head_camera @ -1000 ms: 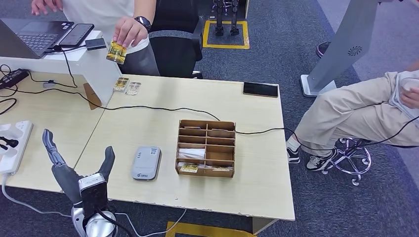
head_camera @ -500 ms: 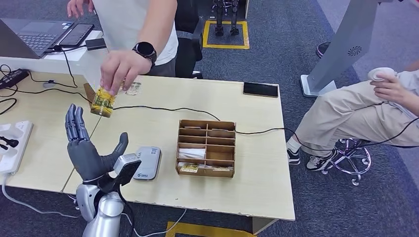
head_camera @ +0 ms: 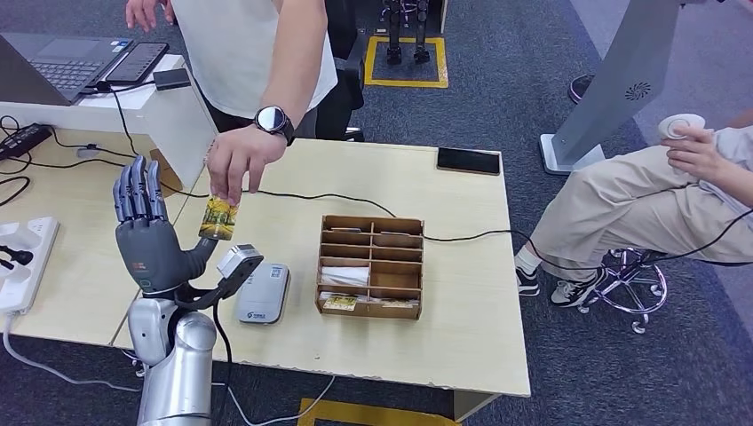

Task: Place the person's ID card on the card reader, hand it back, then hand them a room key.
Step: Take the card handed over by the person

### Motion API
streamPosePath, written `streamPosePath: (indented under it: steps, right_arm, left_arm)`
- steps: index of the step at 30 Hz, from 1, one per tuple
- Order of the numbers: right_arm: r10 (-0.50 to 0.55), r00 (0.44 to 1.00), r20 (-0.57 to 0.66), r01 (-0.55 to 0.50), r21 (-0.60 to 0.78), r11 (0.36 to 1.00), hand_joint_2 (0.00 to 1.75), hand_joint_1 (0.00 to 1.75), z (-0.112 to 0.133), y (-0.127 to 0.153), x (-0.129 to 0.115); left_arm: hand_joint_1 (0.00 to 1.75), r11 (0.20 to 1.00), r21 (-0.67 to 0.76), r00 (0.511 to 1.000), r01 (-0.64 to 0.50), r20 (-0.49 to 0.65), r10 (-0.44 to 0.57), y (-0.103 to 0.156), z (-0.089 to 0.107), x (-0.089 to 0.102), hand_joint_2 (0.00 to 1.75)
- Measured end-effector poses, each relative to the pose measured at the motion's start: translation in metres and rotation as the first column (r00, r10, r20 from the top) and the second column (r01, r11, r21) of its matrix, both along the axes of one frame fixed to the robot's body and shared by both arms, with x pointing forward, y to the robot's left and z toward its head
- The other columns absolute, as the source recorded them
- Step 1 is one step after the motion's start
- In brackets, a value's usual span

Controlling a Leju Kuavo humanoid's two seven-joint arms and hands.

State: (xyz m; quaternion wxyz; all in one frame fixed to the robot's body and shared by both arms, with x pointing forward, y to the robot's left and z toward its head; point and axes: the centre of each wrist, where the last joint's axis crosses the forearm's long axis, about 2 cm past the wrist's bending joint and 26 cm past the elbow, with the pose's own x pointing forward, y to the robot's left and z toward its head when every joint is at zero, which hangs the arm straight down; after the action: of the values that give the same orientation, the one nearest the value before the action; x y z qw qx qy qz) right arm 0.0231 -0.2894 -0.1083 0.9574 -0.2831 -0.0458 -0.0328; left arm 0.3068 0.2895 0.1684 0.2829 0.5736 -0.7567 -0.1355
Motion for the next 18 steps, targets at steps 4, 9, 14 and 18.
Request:
streamPosePath:
  steps: [4,9,14,18]
  right_arm:
    - [0.015,1.0,-0.003,-0.015,-0.006,1.0,1.75,0.0,0.0,-0.002,0.001]
    - [0.027,1.0,-0.003,-0.027,-0.025,0.999,1.75,0.0,0.0,-0.006,0.001]
    - [0.032,0.999,0.003,-0.031,-0.044,0.999,1.75,0.0,0.0,-0.011,0.001]
    - [0.037,0.999,0.008,-0.037,-0.048,0.998,1.75,0.0,0.0,-0.012,0.002]
  left_arm:
    - [1.75,1.0,-0.016,1.0,0.008,0.014,-0.008,0.0,0.0,0.002,1.75]
    - [1.75,0.999,-0.026,0.998,0.032,0.046,-0.031,0.002,-0.002,0.001,1.75]
    - [1.75,0.998,-0.051,0.997,0.041,0.066,-0.038,0.002,-0.003,0.001,1.75]
    - [1.75,0.997,-0.062,0.997,0.042,0.073,-0.037,0.003,-0.002,0.001,1.75]
